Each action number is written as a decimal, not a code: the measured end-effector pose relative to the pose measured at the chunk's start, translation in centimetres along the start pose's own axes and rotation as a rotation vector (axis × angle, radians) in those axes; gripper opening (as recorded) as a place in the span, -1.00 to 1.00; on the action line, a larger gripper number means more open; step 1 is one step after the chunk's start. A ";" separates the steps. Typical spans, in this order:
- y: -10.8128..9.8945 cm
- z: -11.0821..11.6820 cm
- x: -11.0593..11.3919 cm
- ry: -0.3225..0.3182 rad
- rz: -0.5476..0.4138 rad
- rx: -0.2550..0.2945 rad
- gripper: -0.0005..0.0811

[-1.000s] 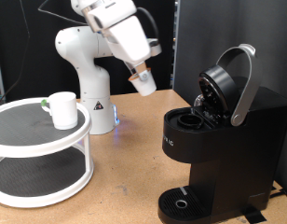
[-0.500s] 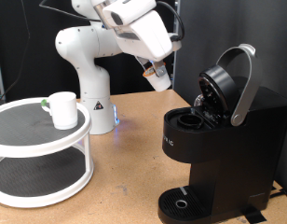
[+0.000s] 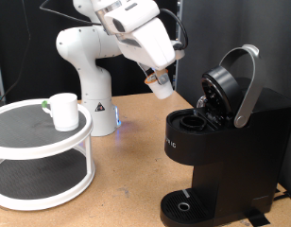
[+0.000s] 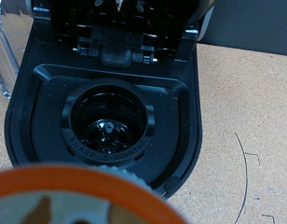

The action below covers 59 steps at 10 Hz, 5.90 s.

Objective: Make a cup of coffee with the keurig machine

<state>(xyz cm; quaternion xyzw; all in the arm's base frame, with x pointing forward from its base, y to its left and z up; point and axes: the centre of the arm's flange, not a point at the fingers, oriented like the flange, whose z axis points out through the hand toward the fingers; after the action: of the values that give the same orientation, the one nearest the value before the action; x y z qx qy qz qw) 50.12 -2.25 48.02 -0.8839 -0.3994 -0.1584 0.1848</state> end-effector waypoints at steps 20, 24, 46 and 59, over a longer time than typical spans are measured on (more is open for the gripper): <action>-4.7 8.5 3.3 -0.074 -0.062 -0.055 0.08; -4.2 9.9 3.1 -0.100 -0.047 -0.073 0.08; -4.5 9.4 3.8 -0.066 -0.033 -0.073 0.98; -5.6 -0.9 2.5 0.055 -0.003 -0.035 0.98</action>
<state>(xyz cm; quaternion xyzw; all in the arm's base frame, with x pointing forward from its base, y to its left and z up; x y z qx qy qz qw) 47.32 2.39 51.01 -0.8817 -0.3926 -0.1901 0.1798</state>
